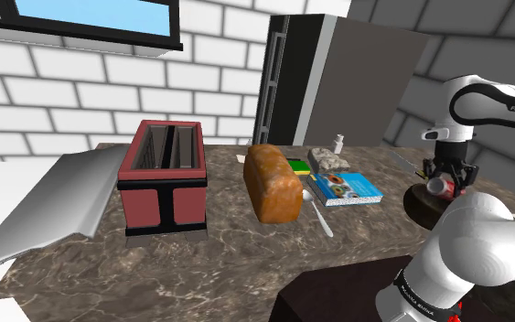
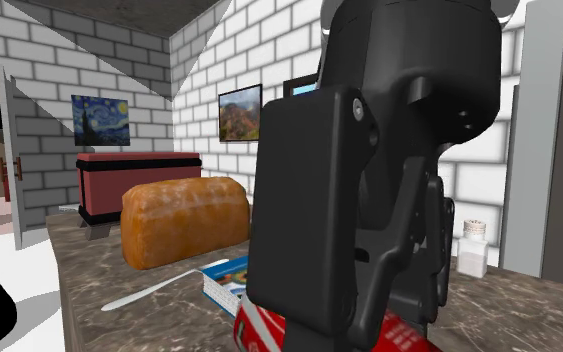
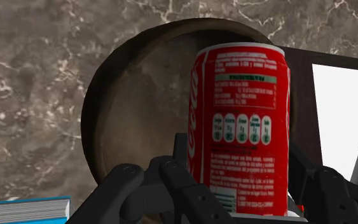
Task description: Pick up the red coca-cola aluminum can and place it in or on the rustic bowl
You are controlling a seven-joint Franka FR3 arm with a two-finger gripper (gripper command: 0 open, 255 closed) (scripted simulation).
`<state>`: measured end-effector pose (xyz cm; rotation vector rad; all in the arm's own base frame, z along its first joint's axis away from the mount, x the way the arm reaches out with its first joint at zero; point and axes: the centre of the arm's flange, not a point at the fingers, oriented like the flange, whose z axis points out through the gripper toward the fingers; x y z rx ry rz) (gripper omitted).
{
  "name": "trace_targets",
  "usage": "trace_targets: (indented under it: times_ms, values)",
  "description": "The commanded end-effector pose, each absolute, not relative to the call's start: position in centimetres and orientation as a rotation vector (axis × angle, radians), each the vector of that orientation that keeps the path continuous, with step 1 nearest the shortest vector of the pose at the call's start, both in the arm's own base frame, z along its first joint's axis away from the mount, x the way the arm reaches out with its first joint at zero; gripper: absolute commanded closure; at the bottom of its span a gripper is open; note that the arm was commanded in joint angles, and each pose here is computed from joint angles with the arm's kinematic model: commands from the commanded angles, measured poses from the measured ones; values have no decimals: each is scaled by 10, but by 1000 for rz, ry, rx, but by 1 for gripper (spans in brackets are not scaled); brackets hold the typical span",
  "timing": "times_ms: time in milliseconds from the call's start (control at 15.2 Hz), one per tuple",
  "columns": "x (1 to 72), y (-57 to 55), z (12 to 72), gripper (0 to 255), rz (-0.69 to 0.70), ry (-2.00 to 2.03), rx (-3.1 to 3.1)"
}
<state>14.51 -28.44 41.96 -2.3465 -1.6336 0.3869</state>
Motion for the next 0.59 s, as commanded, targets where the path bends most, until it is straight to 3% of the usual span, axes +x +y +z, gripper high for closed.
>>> trace_targets:
  times_ms: [0, 396, 462, 528]
  values:
    - [145, -285, 416, 255, 387, -1634, -2347]
    - [145, -285, 416, 255, 387, -1634, -2347]
    - [145, -285, 416, 0, 387, -1634, -2347]
    - [145, -285, 416, 0, 387, -1634, -2347]
